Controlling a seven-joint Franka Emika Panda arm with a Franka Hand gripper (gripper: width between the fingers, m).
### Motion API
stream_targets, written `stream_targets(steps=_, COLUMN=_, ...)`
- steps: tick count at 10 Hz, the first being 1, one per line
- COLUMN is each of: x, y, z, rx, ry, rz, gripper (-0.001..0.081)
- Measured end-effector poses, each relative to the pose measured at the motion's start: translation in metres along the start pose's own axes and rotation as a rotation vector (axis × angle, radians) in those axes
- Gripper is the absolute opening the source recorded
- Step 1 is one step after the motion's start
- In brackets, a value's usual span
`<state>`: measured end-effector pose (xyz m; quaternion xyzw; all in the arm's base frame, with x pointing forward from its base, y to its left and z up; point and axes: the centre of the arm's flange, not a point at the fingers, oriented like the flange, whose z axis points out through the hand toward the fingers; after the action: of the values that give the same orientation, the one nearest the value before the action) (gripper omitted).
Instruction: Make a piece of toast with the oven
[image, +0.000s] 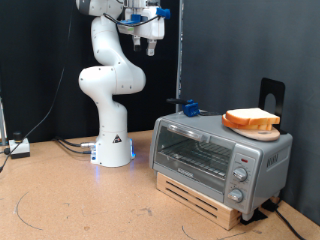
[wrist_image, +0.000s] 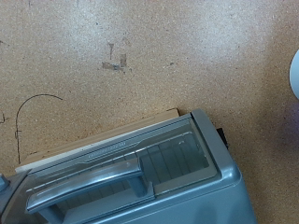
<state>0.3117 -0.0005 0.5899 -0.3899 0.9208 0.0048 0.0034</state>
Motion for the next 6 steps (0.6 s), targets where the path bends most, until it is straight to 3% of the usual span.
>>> stream_targets(steps=1, x=-0.001, y=0.000, z=0.000, rx=-0.001, ry=0.001, rz=-0.057, gripper=0.0809)
stream_targets(steps=3, x=-0.008, y=0.003, z=-0.002, rx=-0.012, ry=-0.062, rz=-0.297, gripper=0.0809)
stream_targets(steps=6, x=-0.024, y=-0.010, z=0.004, rx=0.044, ry=-0.138, rz=-0.641, gripper=0.0809)
